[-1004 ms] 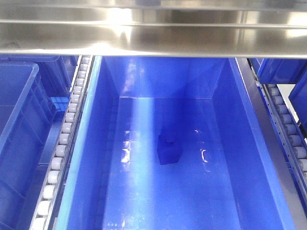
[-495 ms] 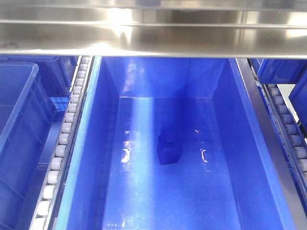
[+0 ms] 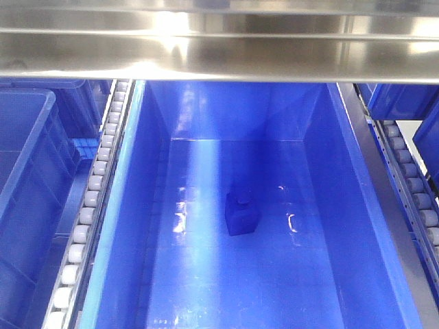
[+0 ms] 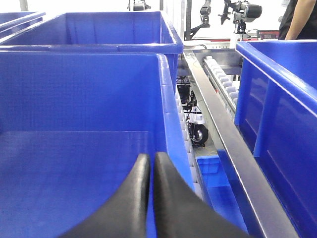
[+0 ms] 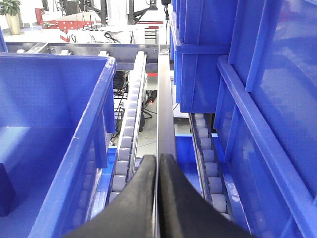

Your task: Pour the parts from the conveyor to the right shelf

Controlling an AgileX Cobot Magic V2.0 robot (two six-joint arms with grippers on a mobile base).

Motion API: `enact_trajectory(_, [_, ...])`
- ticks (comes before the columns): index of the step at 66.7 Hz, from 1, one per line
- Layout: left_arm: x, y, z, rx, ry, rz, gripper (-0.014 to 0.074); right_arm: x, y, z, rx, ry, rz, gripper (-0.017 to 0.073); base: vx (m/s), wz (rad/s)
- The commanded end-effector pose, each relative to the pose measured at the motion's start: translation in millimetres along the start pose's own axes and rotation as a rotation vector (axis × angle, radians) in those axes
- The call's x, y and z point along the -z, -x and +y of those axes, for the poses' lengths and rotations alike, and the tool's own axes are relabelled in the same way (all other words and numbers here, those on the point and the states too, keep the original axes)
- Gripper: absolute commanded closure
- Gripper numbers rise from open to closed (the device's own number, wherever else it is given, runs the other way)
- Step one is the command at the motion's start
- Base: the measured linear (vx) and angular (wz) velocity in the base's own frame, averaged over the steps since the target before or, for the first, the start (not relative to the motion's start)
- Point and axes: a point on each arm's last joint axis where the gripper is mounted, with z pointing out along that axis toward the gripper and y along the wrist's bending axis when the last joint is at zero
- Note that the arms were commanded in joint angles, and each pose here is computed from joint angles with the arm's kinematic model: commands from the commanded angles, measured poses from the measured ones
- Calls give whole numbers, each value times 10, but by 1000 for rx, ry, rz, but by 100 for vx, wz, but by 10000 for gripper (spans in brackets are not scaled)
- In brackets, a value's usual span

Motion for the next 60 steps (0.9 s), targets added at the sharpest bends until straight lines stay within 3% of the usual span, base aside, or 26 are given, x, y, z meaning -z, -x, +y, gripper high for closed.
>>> enact_trajectory(1, [22, 154, -5, 14, -7, -106, 600, 3, 131, 5, 21, 5, -72, 568, 0, 0])
enact_trajectory(35, [22, 154, -5, 14, -7, -106, 600, 4, 143, 4, 34, 2, -84, 568, 0, 0])
enact_trajectory(43, [22, 154, -5, 14, -7, -106, 600, 5, 146, 8, 55, -10, -89, 568, 0, 0])
enact_trajectory(48, [22, 154, -5, 14, -7, -106, 600, -23, 94, 31, 104, -16, -96, 568, 0, 0])
enact_trajectory(60, [22, 154, -5, 14, -7, -106, 600, -73, -162, 58, 117, -54, -144, 568, 0, 0])
